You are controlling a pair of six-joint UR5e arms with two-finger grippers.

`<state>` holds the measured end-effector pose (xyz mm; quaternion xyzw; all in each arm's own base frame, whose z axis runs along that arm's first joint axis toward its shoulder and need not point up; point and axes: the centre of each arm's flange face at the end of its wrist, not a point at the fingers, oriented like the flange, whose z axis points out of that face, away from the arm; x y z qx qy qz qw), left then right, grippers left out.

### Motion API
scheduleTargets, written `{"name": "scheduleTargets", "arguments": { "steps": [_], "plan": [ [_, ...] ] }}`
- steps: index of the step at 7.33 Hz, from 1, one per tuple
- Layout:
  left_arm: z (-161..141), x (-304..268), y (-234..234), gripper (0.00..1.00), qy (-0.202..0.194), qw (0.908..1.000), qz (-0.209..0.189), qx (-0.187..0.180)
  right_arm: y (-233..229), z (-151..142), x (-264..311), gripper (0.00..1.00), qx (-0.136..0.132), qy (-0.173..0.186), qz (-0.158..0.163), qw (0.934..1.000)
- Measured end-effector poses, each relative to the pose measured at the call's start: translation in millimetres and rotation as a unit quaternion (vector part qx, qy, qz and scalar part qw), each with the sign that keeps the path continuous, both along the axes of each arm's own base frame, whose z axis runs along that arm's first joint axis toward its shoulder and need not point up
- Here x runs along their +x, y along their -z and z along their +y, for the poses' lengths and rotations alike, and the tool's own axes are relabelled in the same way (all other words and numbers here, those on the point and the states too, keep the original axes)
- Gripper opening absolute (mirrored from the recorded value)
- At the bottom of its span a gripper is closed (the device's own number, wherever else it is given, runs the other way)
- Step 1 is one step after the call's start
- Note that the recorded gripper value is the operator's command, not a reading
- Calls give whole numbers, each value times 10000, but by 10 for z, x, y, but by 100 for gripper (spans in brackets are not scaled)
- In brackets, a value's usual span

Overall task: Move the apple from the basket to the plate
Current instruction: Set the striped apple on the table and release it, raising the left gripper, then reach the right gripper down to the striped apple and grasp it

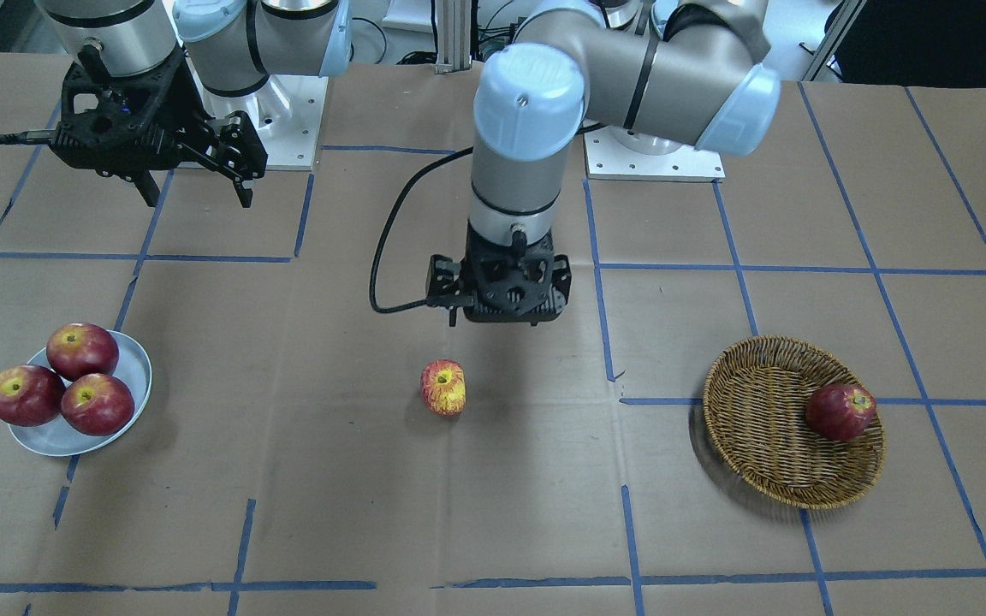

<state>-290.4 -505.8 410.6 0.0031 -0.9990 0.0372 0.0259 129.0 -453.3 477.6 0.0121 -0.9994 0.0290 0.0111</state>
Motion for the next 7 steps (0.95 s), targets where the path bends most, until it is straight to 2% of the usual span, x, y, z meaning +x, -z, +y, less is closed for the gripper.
{"name": "scheduleTargets", "arguments": {
  "steps": [1,3,5,7],
  "plan": [
    [170,247,-301,99,259,9997,-6,-30,5,-18,12,100,-21,24,8,10000],
    [438,709,-673,99,493,9987,-82,51,89,-100,134,100,-21,224,-43,9997],
    [595,952,-834,99,582,9980,-123,216,294,-272,633,100,-184,262,-102,9994],
    [675,1084,-889,99,632,9975,-133,276,754,-499,1352,100,-333,397,-185,9985]
  ]
}}
